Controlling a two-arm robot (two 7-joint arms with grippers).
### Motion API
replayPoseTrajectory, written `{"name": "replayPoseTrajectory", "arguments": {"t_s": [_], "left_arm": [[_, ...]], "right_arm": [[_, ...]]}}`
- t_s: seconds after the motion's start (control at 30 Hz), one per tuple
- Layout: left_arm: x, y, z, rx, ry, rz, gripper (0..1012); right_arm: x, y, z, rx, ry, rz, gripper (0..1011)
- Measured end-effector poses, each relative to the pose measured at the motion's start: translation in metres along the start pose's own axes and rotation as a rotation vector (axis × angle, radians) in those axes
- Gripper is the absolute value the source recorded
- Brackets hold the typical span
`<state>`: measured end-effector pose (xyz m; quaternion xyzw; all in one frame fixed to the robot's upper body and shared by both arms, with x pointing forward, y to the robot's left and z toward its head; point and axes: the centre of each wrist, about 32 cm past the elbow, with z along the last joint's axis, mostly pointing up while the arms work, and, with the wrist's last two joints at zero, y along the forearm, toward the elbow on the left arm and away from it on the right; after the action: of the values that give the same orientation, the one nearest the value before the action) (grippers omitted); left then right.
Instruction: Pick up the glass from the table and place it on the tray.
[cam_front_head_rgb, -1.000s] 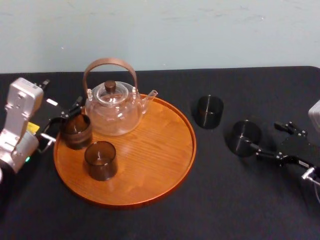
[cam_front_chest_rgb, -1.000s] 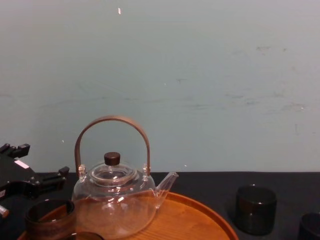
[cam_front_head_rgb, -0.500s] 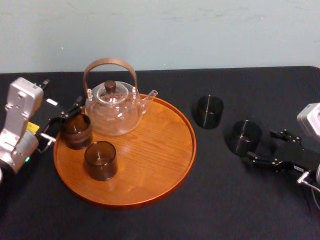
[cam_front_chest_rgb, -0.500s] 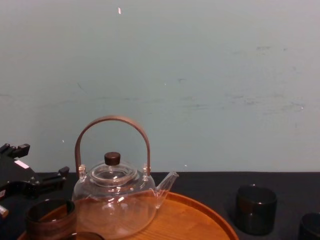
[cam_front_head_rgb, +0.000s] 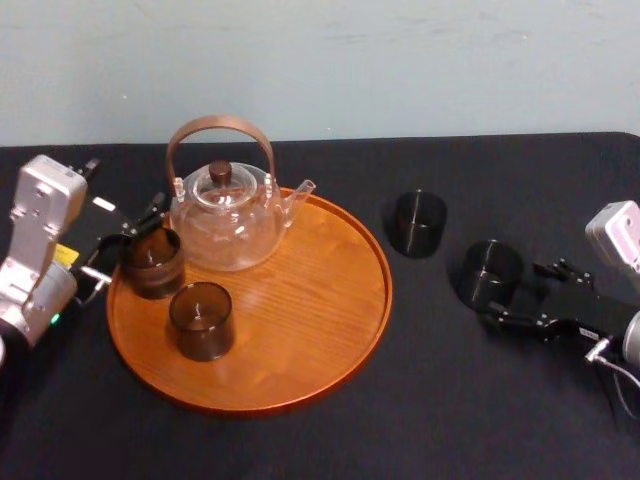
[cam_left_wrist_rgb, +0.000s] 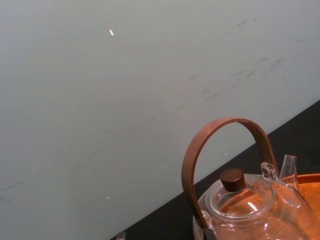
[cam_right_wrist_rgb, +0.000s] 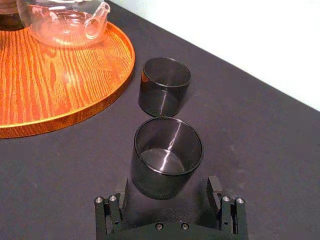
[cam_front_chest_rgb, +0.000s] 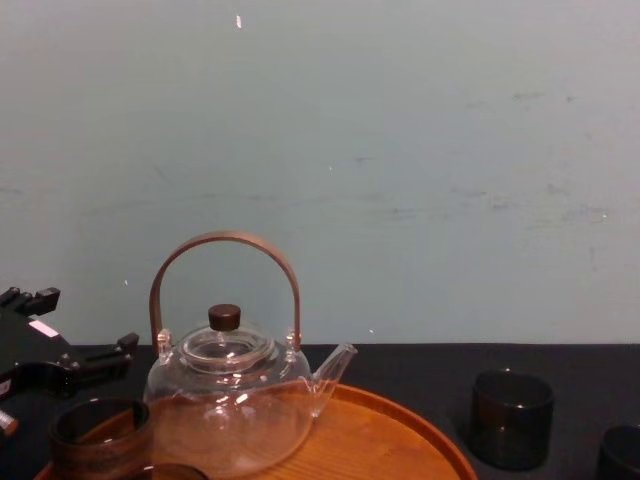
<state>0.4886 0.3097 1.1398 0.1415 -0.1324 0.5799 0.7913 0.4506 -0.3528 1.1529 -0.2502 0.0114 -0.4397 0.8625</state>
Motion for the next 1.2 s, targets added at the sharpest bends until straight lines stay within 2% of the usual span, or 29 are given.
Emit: {"name": "replayPoseTrajectory", "arguments": {"t_s": [0.53,1.2], "left_arm": [[0.0000,0.000,0.000,0.000,0.000,0.000,1001],[0.0000,0.000,0.000,0.000,0.000,0.000,1001]], "right_arm": [[0.0050,0.014,0.001,0.005,0.023,0.004,1002],[0.0066,0.020,0.003,0.007,0.030,0.006,1002]]}}
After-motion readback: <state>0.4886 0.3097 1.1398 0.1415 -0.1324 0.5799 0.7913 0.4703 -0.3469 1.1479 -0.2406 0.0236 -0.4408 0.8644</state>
